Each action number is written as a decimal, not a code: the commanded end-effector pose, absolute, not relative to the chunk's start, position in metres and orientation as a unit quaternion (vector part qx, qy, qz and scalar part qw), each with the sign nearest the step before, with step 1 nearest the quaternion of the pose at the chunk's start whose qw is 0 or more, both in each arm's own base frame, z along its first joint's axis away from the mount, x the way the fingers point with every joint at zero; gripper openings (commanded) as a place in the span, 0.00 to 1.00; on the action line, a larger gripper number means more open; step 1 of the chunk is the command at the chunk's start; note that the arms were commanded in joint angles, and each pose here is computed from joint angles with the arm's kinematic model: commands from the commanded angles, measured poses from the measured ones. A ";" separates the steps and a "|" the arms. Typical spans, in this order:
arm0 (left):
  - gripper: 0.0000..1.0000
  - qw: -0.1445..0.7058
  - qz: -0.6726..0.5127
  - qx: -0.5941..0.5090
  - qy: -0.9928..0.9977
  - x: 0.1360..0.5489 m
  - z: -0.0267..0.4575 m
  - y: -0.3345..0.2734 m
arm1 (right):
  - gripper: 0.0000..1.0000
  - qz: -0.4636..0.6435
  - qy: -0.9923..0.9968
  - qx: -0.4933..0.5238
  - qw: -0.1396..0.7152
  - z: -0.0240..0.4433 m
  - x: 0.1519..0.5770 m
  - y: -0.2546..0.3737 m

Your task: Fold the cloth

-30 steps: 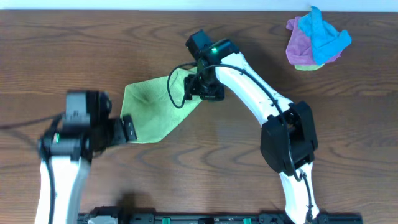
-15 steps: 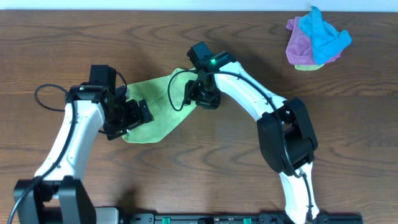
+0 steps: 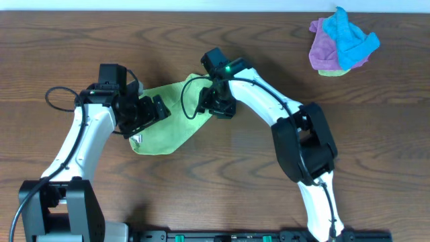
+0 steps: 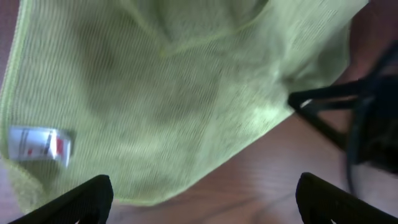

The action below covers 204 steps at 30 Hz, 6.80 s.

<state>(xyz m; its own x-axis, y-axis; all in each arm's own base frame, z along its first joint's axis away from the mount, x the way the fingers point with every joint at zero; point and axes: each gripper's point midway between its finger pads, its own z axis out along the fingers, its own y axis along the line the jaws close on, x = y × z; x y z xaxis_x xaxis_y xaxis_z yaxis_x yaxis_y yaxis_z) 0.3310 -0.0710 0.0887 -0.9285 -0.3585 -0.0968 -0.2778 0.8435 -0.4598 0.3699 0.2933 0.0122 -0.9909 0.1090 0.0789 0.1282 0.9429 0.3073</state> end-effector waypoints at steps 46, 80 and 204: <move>0.96 0.100 -0.237 -0.204 0.944 0.377 0.040 -0.072 | 0.57 -0.163 -0.972 -0.034 -0.163 0.110 0.408 0.304; 0.95 0.136 -0.278 -0.171 0.935 0.391 0.086 -0.081 | 0.60 -0.220 -0.973 -0.041 -0.051 0.015 0.411 0.322; 0.95 0.203 -0.282 -0.241 0.906 0.382 0.151 0.002 | 0.01 -0.029 -0.958 -0.018 -0.286 0.325 0.432 0.136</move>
